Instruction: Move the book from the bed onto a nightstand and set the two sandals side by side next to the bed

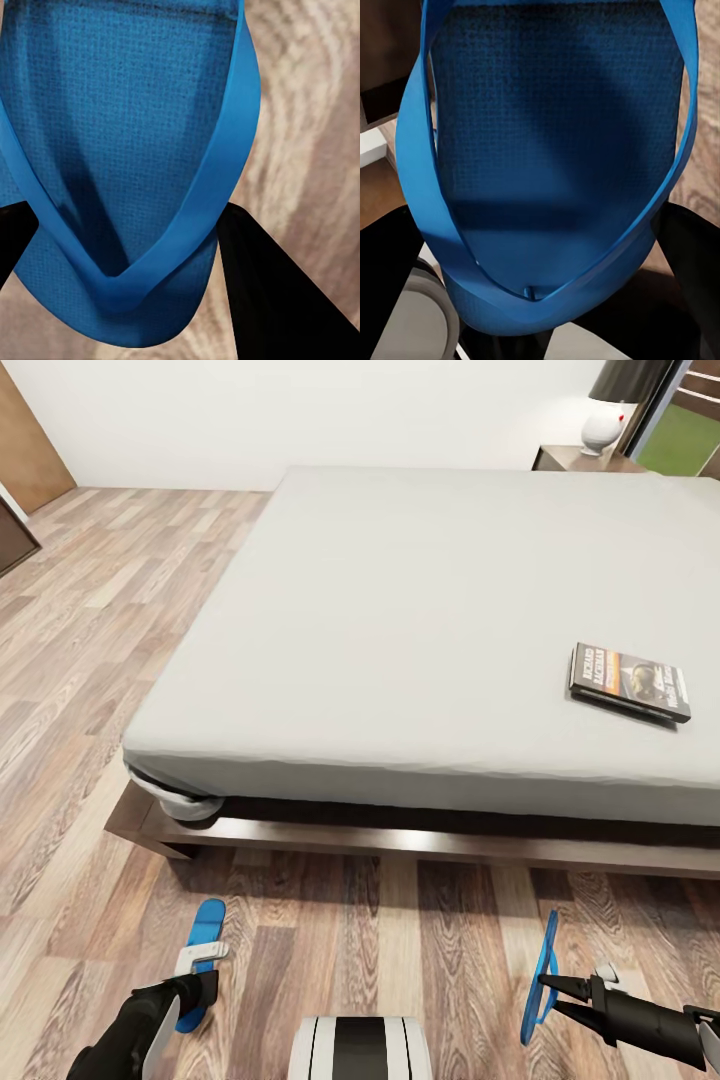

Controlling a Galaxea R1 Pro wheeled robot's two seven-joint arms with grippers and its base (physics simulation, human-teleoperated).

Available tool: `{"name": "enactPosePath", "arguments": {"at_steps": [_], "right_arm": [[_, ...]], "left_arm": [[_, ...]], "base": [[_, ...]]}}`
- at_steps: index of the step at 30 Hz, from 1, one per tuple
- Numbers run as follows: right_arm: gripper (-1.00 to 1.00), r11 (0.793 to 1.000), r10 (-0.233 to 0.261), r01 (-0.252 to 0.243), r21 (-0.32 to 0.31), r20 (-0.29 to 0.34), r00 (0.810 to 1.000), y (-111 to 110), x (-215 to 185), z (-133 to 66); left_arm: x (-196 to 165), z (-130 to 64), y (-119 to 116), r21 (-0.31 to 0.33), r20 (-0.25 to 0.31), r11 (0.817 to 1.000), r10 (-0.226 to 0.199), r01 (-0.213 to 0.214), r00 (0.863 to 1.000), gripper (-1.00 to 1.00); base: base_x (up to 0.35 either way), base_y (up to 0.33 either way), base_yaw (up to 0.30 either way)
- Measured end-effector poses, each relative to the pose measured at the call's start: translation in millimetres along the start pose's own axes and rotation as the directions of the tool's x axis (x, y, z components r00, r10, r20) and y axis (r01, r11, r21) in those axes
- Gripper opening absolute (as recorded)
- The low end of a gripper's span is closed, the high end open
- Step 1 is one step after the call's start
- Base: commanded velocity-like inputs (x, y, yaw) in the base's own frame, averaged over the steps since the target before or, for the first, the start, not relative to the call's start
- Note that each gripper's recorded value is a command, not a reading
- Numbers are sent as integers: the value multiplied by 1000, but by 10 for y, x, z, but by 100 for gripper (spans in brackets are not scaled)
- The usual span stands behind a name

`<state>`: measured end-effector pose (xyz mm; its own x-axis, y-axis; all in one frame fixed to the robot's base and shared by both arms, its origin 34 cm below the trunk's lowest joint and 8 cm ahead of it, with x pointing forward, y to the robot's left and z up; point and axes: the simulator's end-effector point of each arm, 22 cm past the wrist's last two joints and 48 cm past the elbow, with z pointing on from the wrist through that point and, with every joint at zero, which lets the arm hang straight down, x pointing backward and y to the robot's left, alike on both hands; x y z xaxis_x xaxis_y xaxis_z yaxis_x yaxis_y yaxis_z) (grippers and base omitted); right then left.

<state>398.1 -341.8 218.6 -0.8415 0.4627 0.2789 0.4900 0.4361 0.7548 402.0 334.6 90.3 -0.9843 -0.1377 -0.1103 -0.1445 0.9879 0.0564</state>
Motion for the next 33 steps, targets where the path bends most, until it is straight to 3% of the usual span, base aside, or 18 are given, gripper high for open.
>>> {"name": "enactPosePath", "arguments": {"at_steps": [33], "right_arm": [[-100, 999, 37, -37, 21, -22, 999, -187, 73, 67]], "left_arm": [[217, 142, 20, -7, -48, 1000, 4, -4, 999, -100]], "base": [[0, 0, 0]]}}
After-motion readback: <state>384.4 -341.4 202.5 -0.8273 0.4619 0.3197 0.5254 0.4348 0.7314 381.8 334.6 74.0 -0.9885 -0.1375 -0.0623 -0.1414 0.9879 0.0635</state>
